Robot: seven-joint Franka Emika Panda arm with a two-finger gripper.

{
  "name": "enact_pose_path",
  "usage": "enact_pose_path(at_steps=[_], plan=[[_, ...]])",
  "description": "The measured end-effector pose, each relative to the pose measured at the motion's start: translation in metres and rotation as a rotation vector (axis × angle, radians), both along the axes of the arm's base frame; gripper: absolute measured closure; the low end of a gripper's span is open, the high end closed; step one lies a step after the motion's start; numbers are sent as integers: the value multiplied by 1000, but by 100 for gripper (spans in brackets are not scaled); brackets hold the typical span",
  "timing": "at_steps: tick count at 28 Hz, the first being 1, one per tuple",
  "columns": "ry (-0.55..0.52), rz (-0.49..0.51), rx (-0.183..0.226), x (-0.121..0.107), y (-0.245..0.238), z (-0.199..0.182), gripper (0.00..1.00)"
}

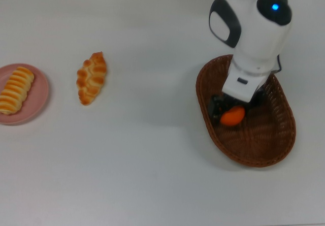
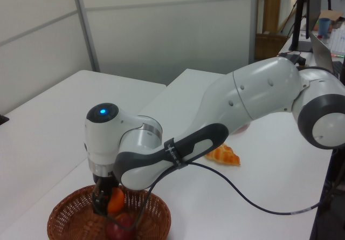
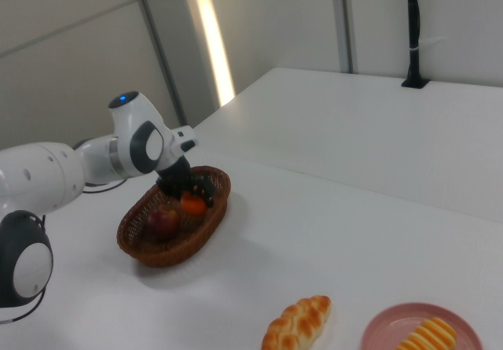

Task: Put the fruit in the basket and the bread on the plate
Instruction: 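Carry the mandarin into the wicker basket and release it, then move to the braided bread roll and grasp it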

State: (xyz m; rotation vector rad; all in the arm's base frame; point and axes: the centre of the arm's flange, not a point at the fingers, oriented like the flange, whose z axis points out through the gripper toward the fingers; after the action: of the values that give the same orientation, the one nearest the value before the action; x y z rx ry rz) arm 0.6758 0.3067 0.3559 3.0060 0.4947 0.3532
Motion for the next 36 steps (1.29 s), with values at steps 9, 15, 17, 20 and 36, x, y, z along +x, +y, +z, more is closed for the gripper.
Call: enact_pose_path(at_steps=[9,15,17,20,36], plan=[[-37,-27,-15,9,-15,13,0],[-18,-130,44,13,-51,67,0],[23,-175,45,9,-77,92,0],[127,-207,4,-1,-127,121,0],[574,-130,-207,-30,-308,40,0]])
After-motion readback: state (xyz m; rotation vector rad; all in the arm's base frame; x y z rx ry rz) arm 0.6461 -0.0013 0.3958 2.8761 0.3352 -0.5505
